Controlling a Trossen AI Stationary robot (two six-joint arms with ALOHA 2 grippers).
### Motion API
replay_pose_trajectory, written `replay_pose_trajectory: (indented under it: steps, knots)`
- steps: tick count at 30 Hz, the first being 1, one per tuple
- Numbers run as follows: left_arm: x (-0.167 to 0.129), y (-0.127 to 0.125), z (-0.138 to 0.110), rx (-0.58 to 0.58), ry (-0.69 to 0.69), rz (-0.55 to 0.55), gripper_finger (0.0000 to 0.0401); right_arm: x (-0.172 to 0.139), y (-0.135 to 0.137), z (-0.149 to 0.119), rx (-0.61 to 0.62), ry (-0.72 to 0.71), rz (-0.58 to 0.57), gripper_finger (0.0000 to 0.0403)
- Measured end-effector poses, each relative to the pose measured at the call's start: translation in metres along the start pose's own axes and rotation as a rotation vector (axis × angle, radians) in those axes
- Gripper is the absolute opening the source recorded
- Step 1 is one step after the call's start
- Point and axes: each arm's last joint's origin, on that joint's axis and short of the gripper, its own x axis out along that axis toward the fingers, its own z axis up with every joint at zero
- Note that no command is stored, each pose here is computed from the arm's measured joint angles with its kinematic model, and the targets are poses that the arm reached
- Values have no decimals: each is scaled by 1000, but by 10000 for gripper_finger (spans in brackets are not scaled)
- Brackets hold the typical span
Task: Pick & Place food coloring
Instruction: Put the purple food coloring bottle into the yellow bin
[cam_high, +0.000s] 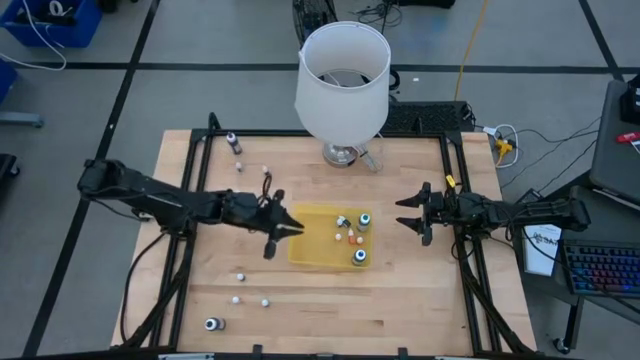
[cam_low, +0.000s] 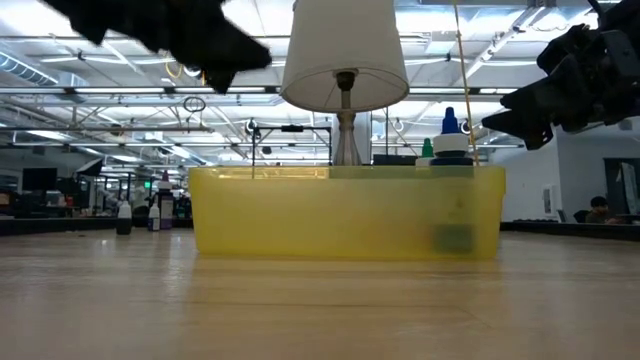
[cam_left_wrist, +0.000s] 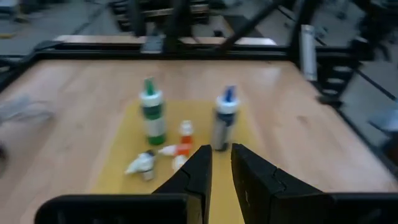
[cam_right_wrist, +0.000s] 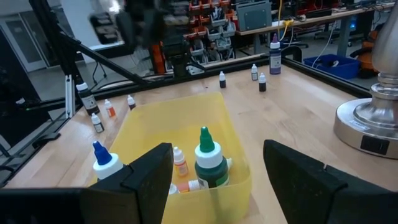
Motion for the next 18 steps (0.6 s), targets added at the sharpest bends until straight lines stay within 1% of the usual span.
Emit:
replay_pose_trajectory:
  steps: [3, 6, 9, 11, 13, 16, 18]
  knots:
    - [-1, 23, -18, -40, -82, 47, 67, 0, 0, 0, 0, 1, 0, 237]
    - [-11, 50, -20, -59, -216, 70, 67, 0, 0, 0, 0, 1, 0, 238]
    - [-22, 82, -21, -110, -289, 154, 67, 0, 0, 0, 0, 1, 0, 238]
    - [-30, 104, -19, -151, -308, 232, 67, 0, 0, 0, 0, 1, 0, 238]
    - [-39, 127, -17, -220, -311, 320, 61, 0, 0, 0, 0, 1, 0, 238]
    - [-53, 159, -9, -355, -303, 438, 34, 0, 0, 0, 0, 2, 0, 237]
    - [-63, 179, -1, -436, -265, 499, 11, 0, 0, 0, 0, 1, 0, 238]
